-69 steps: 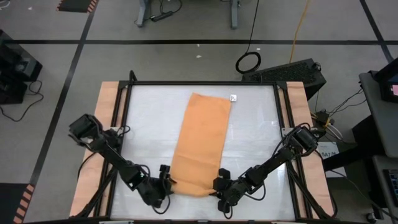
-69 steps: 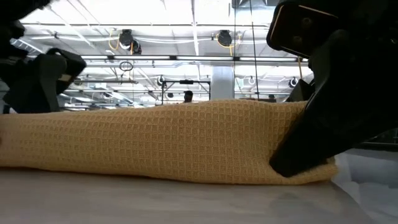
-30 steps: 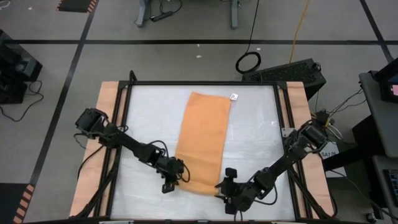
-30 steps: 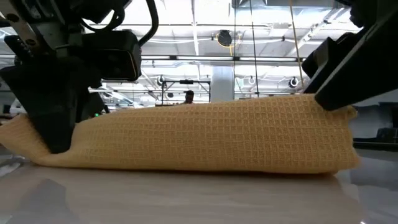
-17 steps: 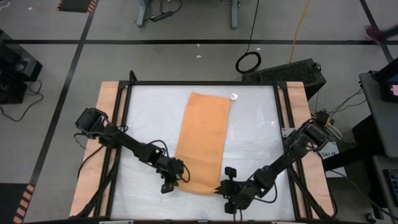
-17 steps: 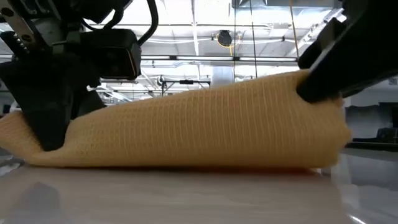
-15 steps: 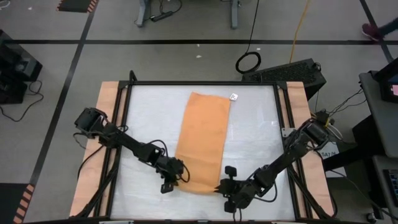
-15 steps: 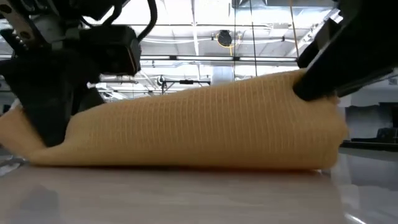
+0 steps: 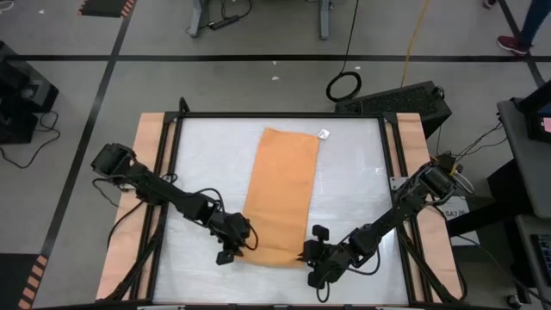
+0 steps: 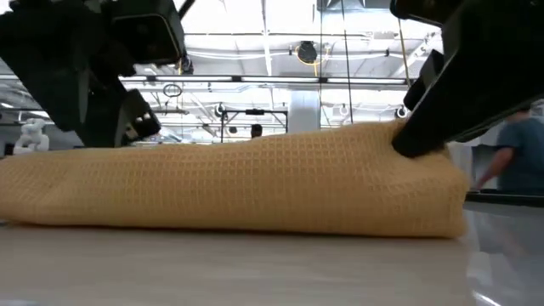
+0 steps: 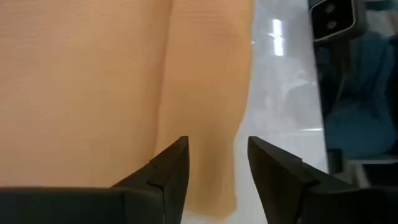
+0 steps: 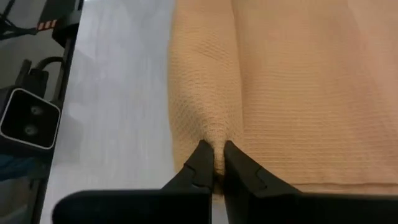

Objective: Roll towel into tight, uniform cylinder
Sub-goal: Roll the yellow towel

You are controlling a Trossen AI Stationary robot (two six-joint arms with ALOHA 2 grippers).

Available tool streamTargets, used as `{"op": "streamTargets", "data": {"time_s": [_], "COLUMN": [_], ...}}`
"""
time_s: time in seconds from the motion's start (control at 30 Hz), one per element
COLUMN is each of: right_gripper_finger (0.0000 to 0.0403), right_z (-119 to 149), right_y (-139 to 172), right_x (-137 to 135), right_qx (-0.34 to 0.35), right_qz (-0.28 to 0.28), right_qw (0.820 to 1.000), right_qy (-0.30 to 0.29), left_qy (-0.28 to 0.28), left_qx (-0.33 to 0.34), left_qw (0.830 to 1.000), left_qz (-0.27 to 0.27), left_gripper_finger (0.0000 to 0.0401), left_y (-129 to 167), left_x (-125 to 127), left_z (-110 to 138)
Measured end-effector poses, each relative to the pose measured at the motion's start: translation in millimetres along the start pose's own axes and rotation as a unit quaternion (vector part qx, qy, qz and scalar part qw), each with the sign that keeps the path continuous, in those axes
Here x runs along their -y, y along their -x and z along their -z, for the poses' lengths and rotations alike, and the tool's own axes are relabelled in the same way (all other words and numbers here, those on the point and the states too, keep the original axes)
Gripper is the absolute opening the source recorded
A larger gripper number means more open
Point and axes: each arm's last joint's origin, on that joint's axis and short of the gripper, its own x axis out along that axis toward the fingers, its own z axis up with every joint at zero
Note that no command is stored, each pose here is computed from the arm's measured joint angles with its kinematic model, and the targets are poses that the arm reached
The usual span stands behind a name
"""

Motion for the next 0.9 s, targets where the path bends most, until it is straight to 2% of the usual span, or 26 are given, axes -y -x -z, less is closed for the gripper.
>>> {"op": "streamTargets", "data": {"time_s": [0.17, 0.37, 0.47, 0.63, 0.7, 0.9], "right_gripper_finger": [0.0005, 0.0006, 0.0006, 0.0006, 0.0006, 0.0006], "right_z": [2.3, 5.2, 6.4, 5.6, 5.4, 5.5], "right_y": [0.0, 0.2, 0.3, 0.2, 0.2, 0.2], "right_x": [2.4, 5.5, 6.8, 6.0, 5.6, 5.6], "right_qx": [-0.011, -0.024, -0.03, -0.025, -0.024, -0.026], "right_qz": [0.012, 0.028, 0.035, 0.031, 0.029, 0.029], "right_qw": [1.0, 0.999, 0.997, 0.997, 0.996, 0.997], "right_qy": [-0.014, -0.037, -0.055, -0.072, -0.076, -0.074], "left_qy": [-0.025, -0.088, -0.111, -0.145, -0.151, -0.137], "left_qx": [0.042, 0.085, 0.109, 0.2, 0.217, 0.192], "left_qw": [0.998, 0.986, 0.978, 0.954, 0.946, 0.942], "left_qz": [-0.047, -0.11, -0.138, -0.168, -0.187, -0.239], "left_gripper_finger": [0.0171, 0.0171, 0.0171, 0.0171, 0.0171, 0.0171], "left_y": [15.8, 9.6, 2.5, -5.1, -9.6, -24.0], "left_x": [7.4, 36.9, 54.5, 84.2, 89.0, 80.9], "left_z": [-0.5, 17.6, 32.7, 50.1, 57.0, 72.9]}}
